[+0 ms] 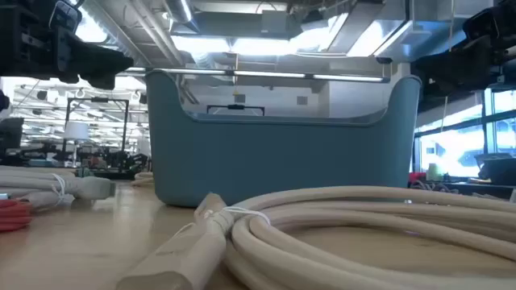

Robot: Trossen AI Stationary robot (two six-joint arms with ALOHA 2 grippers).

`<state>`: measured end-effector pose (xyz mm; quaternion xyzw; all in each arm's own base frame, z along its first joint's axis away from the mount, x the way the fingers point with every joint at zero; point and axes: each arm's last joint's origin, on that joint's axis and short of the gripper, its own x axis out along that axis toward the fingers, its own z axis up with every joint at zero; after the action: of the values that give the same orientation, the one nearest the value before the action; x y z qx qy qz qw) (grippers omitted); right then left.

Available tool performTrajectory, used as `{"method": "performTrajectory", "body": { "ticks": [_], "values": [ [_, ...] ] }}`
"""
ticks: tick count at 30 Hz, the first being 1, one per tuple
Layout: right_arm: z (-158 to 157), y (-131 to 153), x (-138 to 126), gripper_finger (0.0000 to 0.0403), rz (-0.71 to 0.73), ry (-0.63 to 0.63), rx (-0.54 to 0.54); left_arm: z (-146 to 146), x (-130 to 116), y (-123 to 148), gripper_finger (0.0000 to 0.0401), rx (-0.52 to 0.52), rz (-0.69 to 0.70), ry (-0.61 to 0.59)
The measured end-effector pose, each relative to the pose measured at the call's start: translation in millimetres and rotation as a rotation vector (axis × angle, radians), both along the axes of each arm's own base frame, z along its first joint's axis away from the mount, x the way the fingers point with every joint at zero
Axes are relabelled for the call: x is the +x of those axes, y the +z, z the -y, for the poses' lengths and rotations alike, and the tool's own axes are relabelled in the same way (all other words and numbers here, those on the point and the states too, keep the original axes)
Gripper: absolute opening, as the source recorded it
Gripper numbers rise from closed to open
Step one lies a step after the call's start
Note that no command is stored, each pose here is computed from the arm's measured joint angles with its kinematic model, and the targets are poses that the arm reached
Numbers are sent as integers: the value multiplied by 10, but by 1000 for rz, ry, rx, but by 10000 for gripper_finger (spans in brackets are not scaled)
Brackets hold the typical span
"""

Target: Pick & Place USB Port

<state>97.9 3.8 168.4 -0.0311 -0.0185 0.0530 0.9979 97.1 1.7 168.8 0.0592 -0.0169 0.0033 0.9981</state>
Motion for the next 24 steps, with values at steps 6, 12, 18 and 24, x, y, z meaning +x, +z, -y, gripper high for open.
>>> {"method": "performTrajectory", "body": {
  "ticks": [6, 12, 18, 24],
  "values": [
    [0, 1, 0, 30, 1, 0, 0, 0, 0, 0, 119, 0, 0, 0],
    [0, 1, 0, 30, 1, 0, 0, 0, 0, 0, 119, 0, 0, 0],
    [0, 1, 0, 30, 0, 0, 0, 0, 0, 0, 120, 0, 0, 0],
    [0, 2, 0, 30, 1, 0, 0, 0, 0, 0, 122, 0, 0, 0]
  ]
}}
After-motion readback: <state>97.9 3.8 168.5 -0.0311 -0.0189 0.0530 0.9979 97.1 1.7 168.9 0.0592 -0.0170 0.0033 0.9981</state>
